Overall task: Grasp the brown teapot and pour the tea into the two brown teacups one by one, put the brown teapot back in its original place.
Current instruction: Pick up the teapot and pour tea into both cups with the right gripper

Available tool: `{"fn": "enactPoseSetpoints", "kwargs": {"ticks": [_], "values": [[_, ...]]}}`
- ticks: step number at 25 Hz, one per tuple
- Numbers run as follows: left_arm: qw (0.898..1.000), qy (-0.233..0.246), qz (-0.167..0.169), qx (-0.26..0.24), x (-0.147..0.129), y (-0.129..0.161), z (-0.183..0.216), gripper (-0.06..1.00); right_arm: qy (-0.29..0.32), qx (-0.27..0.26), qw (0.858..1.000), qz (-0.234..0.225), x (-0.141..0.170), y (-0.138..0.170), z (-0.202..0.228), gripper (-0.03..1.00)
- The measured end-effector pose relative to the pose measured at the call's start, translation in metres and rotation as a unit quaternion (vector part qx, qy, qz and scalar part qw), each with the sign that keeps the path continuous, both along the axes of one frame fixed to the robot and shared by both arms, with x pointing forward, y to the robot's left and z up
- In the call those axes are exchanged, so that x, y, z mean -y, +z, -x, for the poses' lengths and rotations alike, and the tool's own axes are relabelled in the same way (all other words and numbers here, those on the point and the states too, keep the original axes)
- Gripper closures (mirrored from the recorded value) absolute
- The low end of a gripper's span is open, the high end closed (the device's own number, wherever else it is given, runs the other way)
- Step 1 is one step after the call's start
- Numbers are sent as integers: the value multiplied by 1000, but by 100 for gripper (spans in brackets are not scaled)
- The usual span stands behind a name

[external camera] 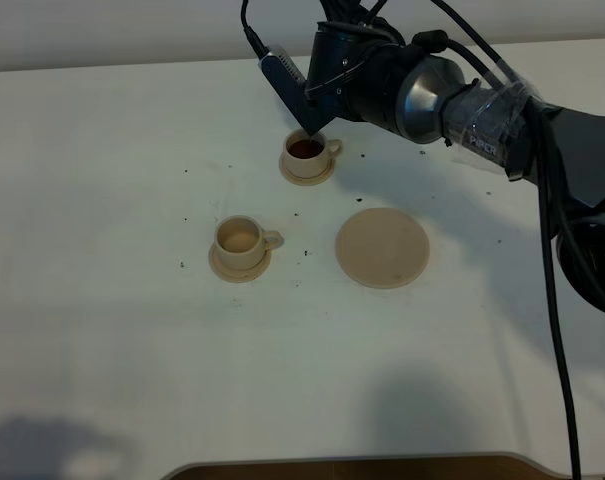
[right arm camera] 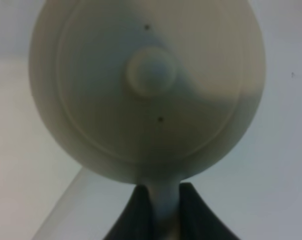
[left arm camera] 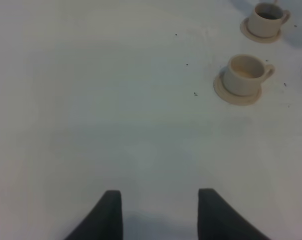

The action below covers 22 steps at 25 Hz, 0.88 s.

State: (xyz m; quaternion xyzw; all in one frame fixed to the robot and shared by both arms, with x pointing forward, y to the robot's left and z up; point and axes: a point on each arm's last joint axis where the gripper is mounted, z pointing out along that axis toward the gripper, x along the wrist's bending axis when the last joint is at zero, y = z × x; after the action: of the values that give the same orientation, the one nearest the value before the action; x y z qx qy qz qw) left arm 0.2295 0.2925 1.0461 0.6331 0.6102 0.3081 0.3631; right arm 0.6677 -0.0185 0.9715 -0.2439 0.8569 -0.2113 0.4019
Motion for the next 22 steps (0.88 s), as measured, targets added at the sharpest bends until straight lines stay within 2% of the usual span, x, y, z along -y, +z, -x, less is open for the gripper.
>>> {"fn": "enactPoseSetpoints", "kwargs": {"ticks": [13, 18, 22], "values": [[1000, 0, 0, 0, 0, 0, 0, 59, -96, -39, 993, -64, 4, -19, 6, 85], [1000, 0, 0, 0, 0, 0, 0, 59, -129, -59, 984, -111, 3, -11, 13, 85], [1000, 0, 0, 0, 0, 0, 0, 59, -167, -78, 968, -168, 2, 2, 20, 85]]}}
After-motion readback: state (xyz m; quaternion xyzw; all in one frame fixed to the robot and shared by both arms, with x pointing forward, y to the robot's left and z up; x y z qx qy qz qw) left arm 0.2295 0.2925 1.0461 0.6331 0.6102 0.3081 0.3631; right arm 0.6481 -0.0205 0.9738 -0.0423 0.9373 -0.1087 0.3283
